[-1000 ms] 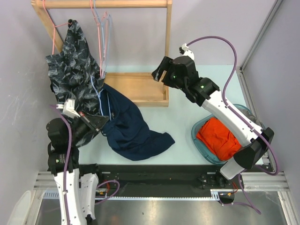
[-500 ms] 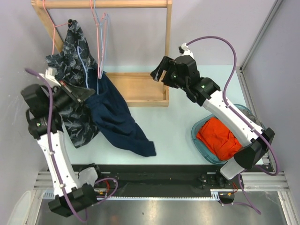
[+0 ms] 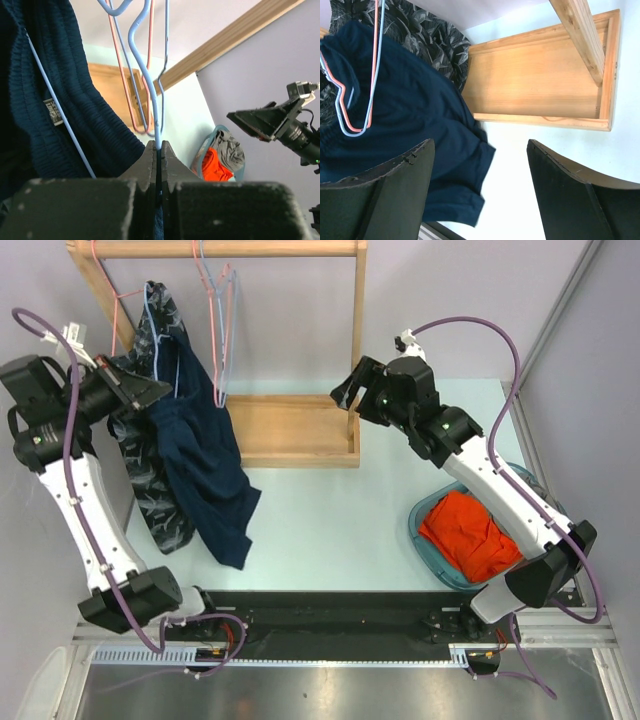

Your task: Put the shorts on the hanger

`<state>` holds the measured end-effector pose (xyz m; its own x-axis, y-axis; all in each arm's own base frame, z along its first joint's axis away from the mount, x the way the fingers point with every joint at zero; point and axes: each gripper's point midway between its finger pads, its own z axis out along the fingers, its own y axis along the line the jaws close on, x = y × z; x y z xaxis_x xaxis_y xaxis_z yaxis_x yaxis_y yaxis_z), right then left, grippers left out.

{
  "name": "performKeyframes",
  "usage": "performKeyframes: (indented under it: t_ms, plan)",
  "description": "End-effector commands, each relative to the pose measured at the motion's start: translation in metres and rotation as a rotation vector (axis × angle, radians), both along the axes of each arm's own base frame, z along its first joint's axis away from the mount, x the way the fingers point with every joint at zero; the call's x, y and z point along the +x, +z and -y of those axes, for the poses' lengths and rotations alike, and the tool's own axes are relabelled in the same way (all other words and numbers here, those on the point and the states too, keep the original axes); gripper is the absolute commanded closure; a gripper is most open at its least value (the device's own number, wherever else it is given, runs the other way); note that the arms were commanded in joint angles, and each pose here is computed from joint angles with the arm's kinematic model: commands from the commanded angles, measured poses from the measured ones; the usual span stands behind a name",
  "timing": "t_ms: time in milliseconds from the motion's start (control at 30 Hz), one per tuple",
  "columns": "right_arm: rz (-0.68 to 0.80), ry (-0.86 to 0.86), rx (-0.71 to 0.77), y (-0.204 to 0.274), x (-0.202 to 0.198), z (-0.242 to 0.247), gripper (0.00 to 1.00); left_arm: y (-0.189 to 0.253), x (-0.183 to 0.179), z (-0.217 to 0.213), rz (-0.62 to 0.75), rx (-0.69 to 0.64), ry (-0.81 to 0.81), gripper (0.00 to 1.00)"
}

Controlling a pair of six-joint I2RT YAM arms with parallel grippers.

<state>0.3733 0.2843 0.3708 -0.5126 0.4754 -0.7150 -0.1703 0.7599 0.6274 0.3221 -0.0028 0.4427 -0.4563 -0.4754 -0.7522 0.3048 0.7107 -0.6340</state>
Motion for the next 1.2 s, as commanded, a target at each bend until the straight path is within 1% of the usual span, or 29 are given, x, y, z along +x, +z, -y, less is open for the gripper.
performKeyframes:
  t_ms: [0, 33, 67, 200, 500, 533, 733, 900, 1133, 1167]
  plan:
    - [0.069, 0.007, 0.043, 0.026, -0.005, 0.006, 0.21, 0.050, 0.007, 0.000, 0.188, 0.058, -0.056, 1.00]
    - [0.068, 0.010, 0.043, 0.025, -0.004, 0.005, 0.21, 0.053, 0.008, 0.002, 0.180, 0.020, -0.068, 1.00]
    - [0.071, 0.010, 0.043, 0.026, -0.004, 0.004, 0.21, 0.060, 0.012, 0.001, 0.215, 0.028, -0.074, 1.00]
    - [0.073, 0.017, 0.041, 0.026, -0.005, 0.003, 0.21, 0.079, 0.024, 0.000, 0.277, 0.040, -0.068, 1.00]
    - [0.080, 0.010, 0.038, 0.027, -0.001, 0.006, 0.21, 0.109, 0.053, -0.011, 0.327, 0.000, -0.020, 1.00]
    - [0.077, 0.010, 0.037, 0.026, -0.001, 0.006, 0.21, 0.105, 0.061, -0.015, 0.316, -0.011, -0.016, 1.00]
    - [0.078, 0.000, 0.038, 0.026, 0.004, 0.012, 0.21, 0.096, 0.081, -0.026, 0.284, -0.051, -0.001, 1.00]
    - [0.075, -0.004, 0.036, 0.026, 0.006, 0.018, 0.21, 0.073, 0.097, -0.035, 0.222, -0.066, 0.008, 1.00]
    - [0.070, 0.006, 0.029, 0.025, 0.007, 0.021, 0.21, 0.051, 0.111, -0.044, 0.166, -0.083, 0.043, 1.00]
    - [0.071, 0.005, 0.026, 0.024, 0.008, 0.022, 0.21, 0.052, 0.111, -0.045, 0.168, -0.079, 0.049, 0.98]
